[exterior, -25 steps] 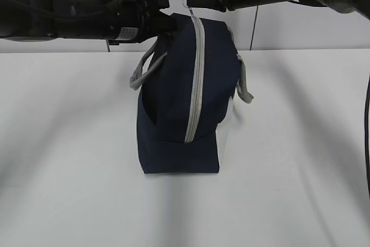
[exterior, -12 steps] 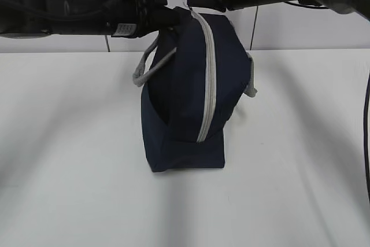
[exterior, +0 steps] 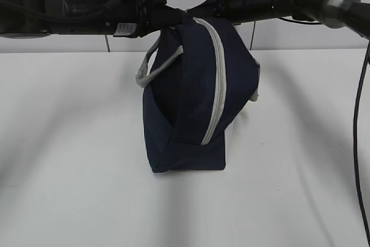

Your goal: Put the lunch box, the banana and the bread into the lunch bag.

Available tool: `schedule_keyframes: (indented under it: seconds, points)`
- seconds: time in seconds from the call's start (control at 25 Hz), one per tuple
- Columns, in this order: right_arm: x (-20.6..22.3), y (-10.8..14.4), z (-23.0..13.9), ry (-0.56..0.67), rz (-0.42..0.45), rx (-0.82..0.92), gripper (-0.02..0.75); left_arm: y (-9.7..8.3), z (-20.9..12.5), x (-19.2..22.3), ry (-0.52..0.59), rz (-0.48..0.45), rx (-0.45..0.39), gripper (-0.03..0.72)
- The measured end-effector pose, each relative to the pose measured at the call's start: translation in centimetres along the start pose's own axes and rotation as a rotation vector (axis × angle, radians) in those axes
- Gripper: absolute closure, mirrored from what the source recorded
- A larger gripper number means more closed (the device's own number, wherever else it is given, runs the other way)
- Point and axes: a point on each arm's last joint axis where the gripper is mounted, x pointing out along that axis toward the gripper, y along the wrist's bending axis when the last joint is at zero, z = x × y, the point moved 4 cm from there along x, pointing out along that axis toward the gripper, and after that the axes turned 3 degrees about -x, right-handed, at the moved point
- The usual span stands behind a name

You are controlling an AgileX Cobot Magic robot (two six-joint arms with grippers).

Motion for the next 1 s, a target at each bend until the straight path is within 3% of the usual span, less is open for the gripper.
schedule_keyframes:
  seconds: [0.44, 1.0]
  points:
    - [1.2, -1.5, -2.3, 0.011, 0.015, 0.076, 0.754, 0.3, 0.1, -0.1, -0.003, 0.015, 0.0, 0.665]
    - [1.2, -1.7, -2.5, 0.01, 0.019, 0.117, 0.754, 0.3, 0.1, -0.1, -0.003, 0.018, 0.001, 0.665]
